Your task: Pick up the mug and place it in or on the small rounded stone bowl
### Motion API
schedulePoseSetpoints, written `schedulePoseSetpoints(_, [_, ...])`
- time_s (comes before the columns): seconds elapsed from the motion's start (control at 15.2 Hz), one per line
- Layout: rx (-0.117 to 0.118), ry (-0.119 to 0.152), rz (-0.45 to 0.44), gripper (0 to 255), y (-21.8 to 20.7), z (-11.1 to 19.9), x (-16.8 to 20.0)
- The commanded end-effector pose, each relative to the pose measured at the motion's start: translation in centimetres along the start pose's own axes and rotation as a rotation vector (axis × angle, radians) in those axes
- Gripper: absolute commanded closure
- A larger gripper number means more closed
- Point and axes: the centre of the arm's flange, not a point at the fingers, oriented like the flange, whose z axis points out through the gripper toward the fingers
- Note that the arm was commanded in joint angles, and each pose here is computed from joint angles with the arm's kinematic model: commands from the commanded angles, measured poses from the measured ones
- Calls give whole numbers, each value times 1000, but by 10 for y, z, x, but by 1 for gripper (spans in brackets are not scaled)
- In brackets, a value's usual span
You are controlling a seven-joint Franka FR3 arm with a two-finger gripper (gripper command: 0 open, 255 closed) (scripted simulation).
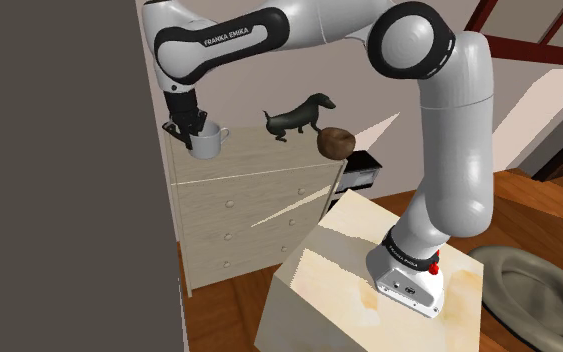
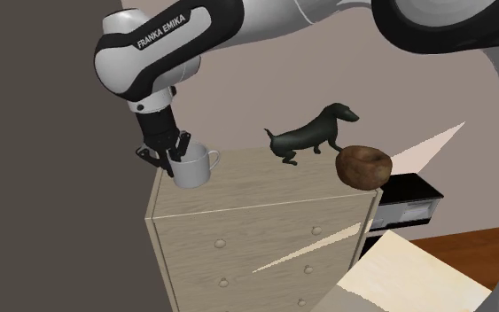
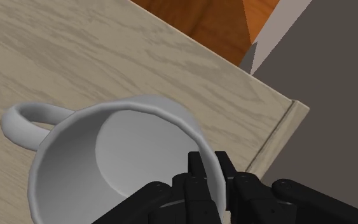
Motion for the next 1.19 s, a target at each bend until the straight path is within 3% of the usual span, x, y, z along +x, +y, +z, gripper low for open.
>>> schedulePoseSetpoints(0.0, [0,0,0,255,2,-12,-2])
schedulePoseSetpoints(1.12, [0,0,0,255,8,-101,-10])
